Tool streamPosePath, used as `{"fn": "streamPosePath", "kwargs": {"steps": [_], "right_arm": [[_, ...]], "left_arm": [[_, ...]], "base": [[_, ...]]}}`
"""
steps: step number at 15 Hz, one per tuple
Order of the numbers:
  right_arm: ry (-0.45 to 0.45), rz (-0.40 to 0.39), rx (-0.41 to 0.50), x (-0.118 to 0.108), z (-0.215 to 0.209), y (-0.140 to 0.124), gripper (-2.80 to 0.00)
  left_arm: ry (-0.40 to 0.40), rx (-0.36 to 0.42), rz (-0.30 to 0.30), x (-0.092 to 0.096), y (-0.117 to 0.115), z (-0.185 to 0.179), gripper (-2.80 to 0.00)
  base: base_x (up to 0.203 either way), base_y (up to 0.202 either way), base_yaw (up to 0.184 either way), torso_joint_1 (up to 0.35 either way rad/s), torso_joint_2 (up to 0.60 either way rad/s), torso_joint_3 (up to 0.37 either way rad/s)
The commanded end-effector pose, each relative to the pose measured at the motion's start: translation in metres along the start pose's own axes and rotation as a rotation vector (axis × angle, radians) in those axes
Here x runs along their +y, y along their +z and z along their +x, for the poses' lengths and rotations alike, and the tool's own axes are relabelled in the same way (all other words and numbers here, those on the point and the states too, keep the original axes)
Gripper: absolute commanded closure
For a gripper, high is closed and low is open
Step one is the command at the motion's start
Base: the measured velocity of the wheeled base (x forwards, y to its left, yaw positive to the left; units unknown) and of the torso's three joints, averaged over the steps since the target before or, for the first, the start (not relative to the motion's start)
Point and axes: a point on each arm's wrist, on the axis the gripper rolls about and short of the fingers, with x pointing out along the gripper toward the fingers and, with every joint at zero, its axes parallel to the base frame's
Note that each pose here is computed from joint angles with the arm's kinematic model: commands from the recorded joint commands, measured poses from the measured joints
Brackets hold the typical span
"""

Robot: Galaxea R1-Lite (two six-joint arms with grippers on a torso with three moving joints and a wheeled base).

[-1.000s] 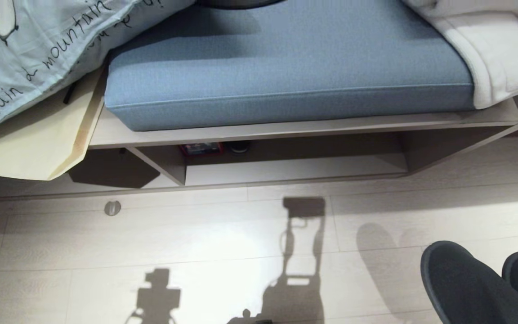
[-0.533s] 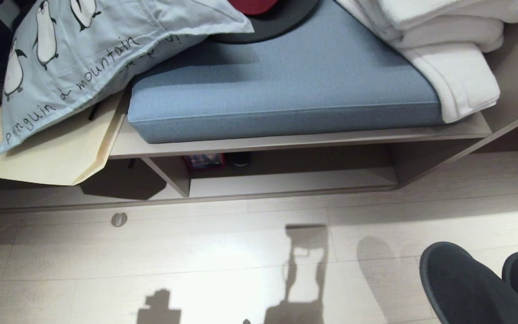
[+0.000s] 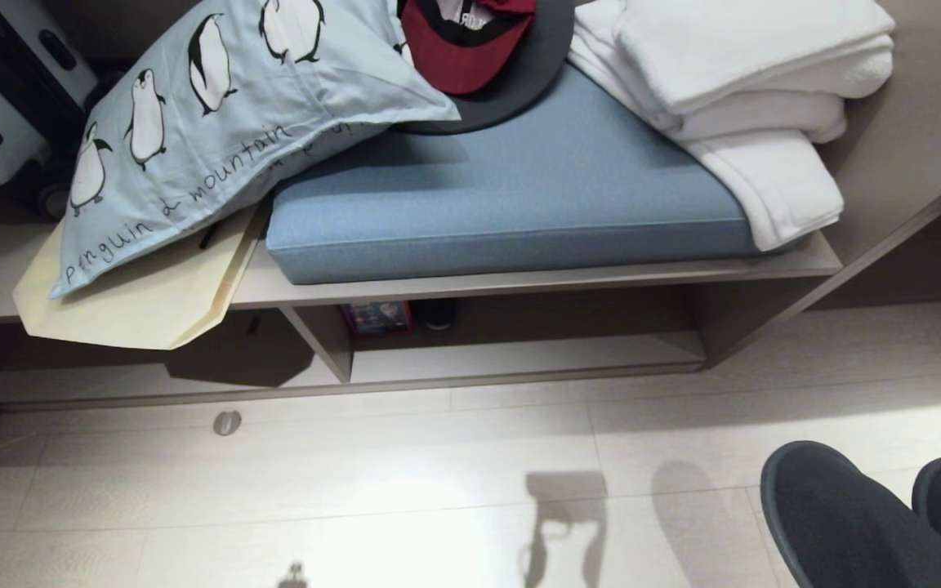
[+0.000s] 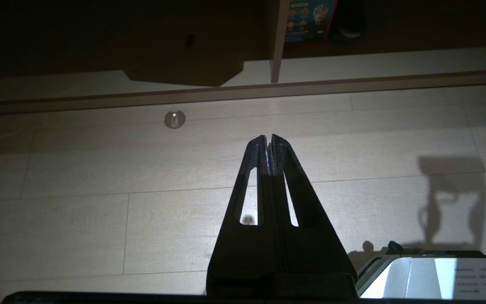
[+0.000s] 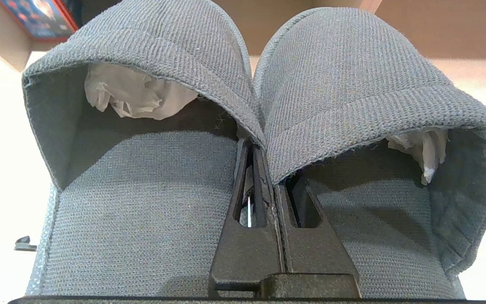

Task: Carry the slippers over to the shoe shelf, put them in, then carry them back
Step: Place the slippers on the floor

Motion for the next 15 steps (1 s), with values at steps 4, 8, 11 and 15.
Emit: {"fn": "streamPosePath", "kwargs": {"steps": [4, 8, 11, 15], "right_arm": [[0.000, 0.000, 0.001, 0.0000, 0.0001, 0.0001, 0.00], [0.002, 0.000, 0.001, 0.0000, 0.0001, 0.0001, 0.00], [0.002, 0.000, 0.001, 0.0000, 0.0001, 0.0001, 0.00], [0.000, 0.000, 0.001, 0.0000, 0.0001, 0.0001, 0.00]], "left_arm": [[0.001, 0.000, 0.000, 0.0000, 0.0001, 0.0001, 0.00], [0.001, 0.000, 0.000, 0.0000, 0.0001, 0.0001, 0.00], [0.001, 0.000, 0.000, 0.0000, 0.0001, 0.0001, 0.00], [0.001, 0.000, 0.000, 0.0000, 0.0001, 0.0001, 0.00]], "base": [[0.000, 0.000, 0.000, 0.002, 0.00, 0.202], [0.000, 0.000, 0.000, 0.003, 0.00, 0.206], [0.000, 0.000, 0.000, 0.002, 0.00, 0.200], [0.000, 0.000, 0.000, 0.002, 0.00, 0.204]]}}
